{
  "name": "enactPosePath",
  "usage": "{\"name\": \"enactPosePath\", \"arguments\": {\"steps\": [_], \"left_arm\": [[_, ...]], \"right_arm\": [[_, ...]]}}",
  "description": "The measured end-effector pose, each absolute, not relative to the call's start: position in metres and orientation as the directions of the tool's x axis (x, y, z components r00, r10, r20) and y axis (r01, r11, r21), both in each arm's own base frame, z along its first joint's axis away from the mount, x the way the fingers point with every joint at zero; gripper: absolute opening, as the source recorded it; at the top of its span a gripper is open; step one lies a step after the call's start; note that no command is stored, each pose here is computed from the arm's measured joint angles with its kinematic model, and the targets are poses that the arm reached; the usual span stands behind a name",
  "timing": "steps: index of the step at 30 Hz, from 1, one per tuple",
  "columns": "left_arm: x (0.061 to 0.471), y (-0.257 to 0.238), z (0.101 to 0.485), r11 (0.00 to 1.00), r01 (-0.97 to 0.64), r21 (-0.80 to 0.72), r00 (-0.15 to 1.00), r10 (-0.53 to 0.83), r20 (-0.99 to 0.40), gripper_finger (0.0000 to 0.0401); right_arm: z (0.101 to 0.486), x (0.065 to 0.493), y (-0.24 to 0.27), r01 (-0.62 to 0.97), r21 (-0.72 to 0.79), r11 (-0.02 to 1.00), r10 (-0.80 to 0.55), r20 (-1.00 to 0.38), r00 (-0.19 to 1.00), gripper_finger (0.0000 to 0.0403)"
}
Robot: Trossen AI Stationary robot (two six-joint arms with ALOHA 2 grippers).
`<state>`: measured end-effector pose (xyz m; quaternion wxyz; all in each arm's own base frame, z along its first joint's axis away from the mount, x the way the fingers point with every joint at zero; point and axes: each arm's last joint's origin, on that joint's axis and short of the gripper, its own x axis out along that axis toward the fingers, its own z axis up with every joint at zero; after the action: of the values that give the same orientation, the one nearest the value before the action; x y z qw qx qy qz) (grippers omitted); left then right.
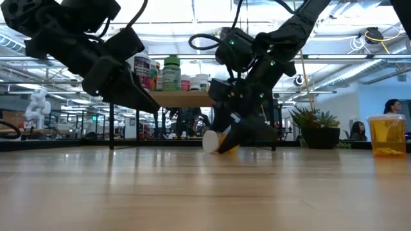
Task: Pick and place medicine bottles onto shelf by color
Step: Put the top left orange pill bottle on the shelf, aligned with the other orange pill bottle
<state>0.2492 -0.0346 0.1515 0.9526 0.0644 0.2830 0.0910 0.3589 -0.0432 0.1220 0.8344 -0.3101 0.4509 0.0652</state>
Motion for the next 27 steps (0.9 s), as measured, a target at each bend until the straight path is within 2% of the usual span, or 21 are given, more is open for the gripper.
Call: {"name": "enactPosePath", "arguments": {"steps": [5,11,16,20,23,27], "left_arm": [[0.251,-0.035,0.154,0.976,-0.153,0.158,0.838,0.212,-0.502,0.0337],[0.254,-0.039,0.159,0.988,-0.115,0.107,0.876,0.151,-0.457,0.0337],[0.258,-0.044,0.160,0.990,-0.098,0.097,0.903,0.129,-0.409,0.0337],[0.270,-0.050,0.159,0.990,-0.026,0.141,0.952,0.068,-0.299,0.0337],[0.280,-0.053,0.157,0.982,0.016,0.188,0.981,0.021,-0.191,0.0337],[0.301,-0.059,0.161,0.980,0.042,0.196,0.997,-0.027,-0.077,0.0337]], "right_arm": [[0.139,0.355,-0.034,-0.300,-0.363,0.882,-0.106,-0.774,0.625,0.0178],[0.152,0.336,-0.024,-0.288,-0.233,0.929,0.065,-0.665,0.744,0.0182],[0.168,0.316,-0.007,-0.286,-0.213,0.934,0.206,-0.330,0.921,0.0184],[0.177,0.300,0.008,-0.279,-0.220,0.935,0.284,-0.009,0.959,0.0184],[0.174,0.296,0.021,-0.300,-0.232,0.925,0.319,0.047,0.947,0.0184],[0.175,0.300,0.034,-0.252,-0.249,0.935,0.275,0.063,0.959,0.0184]]}}
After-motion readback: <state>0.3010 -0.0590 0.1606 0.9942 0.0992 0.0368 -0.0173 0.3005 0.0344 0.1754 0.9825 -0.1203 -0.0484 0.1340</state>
